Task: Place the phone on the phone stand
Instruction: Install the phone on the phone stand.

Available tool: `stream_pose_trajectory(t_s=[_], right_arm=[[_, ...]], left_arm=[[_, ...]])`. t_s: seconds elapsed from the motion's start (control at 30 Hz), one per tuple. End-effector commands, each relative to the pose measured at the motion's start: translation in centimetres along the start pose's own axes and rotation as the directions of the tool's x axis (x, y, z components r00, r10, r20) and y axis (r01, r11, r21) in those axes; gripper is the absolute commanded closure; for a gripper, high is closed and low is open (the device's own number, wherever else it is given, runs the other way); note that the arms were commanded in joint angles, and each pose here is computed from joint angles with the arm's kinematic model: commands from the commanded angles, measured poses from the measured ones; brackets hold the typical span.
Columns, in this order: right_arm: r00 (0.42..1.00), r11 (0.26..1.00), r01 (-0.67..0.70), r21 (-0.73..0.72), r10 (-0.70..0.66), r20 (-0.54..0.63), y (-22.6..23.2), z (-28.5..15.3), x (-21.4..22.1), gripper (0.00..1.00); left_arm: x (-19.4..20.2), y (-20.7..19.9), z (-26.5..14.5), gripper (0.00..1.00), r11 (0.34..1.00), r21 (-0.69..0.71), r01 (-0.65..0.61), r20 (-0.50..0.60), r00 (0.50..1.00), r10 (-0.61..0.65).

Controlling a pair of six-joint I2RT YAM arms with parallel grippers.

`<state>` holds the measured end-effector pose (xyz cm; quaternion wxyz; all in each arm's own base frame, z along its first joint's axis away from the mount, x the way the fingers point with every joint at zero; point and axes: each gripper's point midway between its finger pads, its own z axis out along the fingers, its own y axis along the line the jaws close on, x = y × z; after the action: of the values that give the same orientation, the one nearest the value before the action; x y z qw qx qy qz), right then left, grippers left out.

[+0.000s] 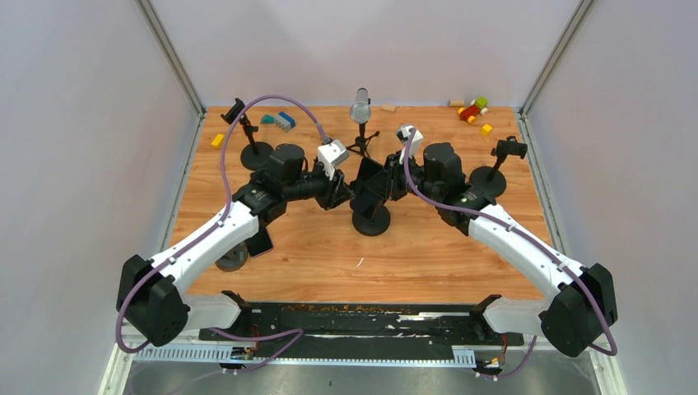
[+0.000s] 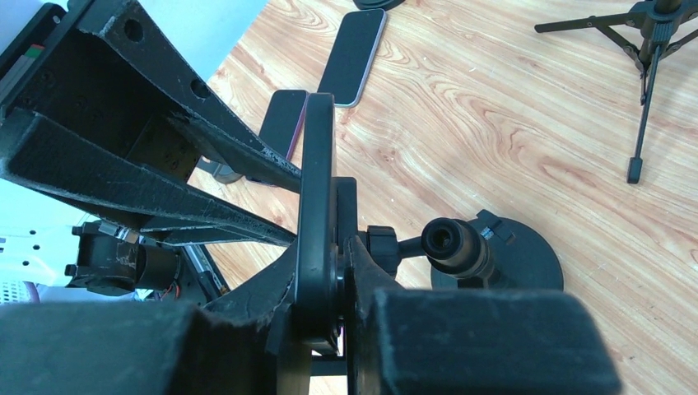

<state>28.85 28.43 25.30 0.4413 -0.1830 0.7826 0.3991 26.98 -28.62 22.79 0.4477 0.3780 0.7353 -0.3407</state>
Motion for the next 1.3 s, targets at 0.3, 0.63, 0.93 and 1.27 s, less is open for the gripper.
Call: stream_pose_trajectory(t_s=[0.3,0.63,0.93,1.27], right_arm=[[0.999,0.995,-0.002,0.101,-0.002,0.039,-2.7,0.3,-0.6,0.88],[0.995,0.996,0.077,0.036,-0.079,0.066,-2.0,-0.5,-0.5,0.59],[0.977,0.978,0.200,-0.058,-0.194,0.088,-0.1,-1.6,-1.4,0.39],[0.963,0.954,0.271,-0.126,-0.267,0.047,1.0,-2.5,-1.0,0.31]], left_arm=[[-1.0,-2.1,-1.9,0.44,0.996,0.047,-0.079,0.022,0.997,0.078],[-1.3,-1.9,-2.1,0.32,0.993,0.040,-0.108,0.016,0.994,0.107],[-2.5,-1.5,-2.2,0.22,0.990,0.018,-0.138,0.027,0.990,0.137],[-3.3,-1.3,-1.8,0.21,0.992,0.017,-0.128,0.024,0.991,0.128]])
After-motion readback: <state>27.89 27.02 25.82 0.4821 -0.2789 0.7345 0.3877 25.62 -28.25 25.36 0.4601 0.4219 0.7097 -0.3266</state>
